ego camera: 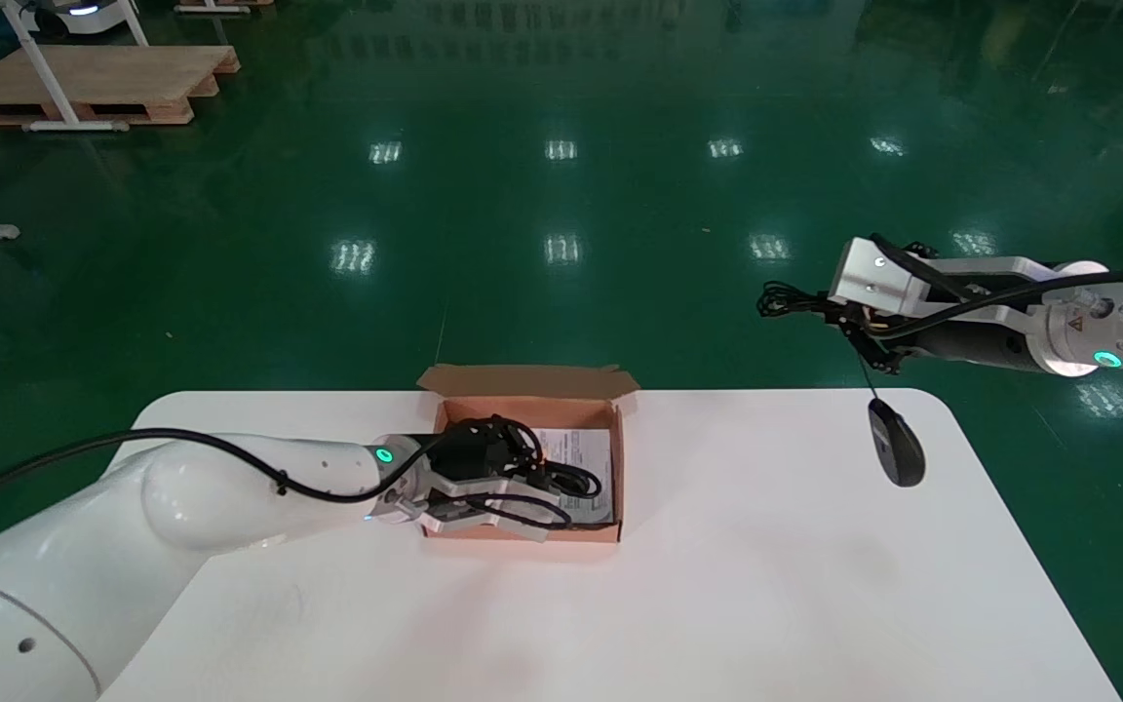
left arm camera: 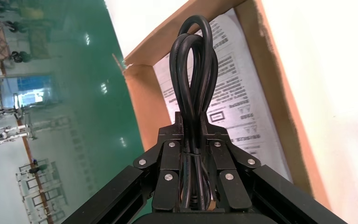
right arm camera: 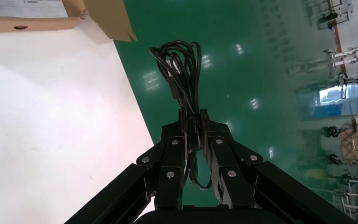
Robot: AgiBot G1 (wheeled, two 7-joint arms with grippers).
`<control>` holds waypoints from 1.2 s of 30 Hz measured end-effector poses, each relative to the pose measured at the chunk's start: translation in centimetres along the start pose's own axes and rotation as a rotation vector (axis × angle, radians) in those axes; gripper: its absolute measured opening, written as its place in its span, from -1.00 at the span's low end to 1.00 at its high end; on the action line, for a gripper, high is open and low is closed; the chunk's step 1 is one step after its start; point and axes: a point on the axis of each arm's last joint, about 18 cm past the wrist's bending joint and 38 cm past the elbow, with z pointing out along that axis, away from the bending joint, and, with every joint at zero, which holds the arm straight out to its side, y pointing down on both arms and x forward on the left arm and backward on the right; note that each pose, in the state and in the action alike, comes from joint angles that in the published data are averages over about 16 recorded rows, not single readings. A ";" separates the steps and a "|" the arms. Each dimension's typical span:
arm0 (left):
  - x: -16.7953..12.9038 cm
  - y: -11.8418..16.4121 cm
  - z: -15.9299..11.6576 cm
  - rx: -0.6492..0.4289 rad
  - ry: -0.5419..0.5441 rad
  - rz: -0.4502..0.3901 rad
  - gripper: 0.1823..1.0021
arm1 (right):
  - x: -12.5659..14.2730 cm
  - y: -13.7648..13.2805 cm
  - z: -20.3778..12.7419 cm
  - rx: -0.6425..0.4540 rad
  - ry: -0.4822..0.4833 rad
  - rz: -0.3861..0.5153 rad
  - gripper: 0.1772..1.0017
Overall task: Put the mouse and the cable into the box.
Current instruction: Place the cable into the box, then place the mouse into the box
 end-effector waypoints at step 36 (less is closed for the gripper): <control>-3.9 15.8 -11.7 -0.216 -0.269 -0.516 0.54 | -3.3 -9.0 3.7 0.156 -0.078 -0.180 -0.88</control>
